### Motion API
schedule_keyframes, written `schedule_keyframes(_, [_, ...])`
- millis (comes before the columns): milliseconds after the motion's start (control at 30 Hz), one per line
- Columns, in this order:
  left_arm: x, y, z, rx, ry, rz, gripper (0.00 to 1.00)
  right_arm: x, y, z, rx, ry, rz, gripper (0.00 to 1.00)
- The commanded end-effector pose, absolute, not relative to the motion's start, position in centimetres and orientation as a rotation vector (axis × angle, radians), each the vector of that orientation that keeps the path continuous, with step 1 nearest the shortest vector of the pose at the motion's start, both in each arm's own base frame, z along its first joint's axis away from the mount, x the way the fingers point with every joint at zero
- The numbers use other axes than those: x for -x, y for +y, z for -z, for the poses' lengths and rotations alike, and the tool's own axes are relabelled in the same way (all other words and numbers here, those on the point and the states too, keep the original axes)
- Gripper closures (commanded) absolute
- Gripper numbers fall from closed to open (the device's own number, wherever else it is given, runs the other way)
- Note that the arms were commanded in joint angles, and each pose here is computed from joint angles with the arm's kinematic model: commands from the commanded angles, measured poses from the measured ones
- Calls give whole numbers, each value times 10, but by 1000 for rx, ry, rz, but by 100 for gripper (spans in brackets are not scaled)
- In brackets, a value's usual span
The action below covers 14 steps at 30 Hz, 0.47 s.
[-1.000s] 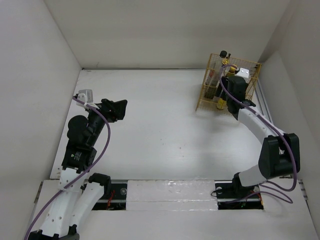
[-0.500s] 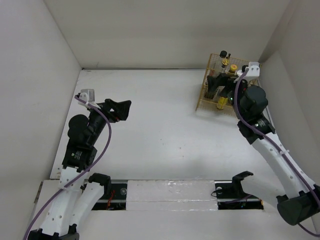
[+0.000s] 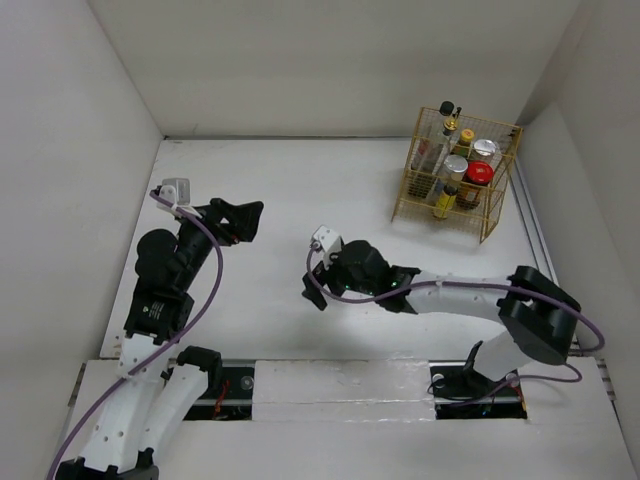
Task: Organize the condiment bottles
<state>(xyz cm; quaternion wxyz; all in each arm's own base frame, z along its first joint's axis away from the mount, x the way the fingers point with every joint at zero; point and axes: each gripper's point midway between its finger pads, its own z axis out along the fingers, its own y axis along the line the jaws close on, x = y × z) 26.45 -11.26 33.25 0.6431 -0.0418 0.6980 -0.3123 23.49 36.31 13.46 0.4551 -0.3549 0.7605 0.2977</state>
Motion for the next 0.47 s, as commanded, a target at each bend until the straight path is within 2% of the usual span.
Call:
schedule_keyframes(0, [-264, -118, -349, 63, 1540, 738, 0, -252, 380, -156, 797, 1757, -671, 0])
schedule_keyframes(167, [-262, -117, -351, 61, 1531, 739, 0, -257, 381, -130, 797, 1812, -634, 0])
schedule_keyframes(433, [-261, -121, -347, 37, 1541, 747, 0, -257, 379, -138, 765, 1797, -629, 0])
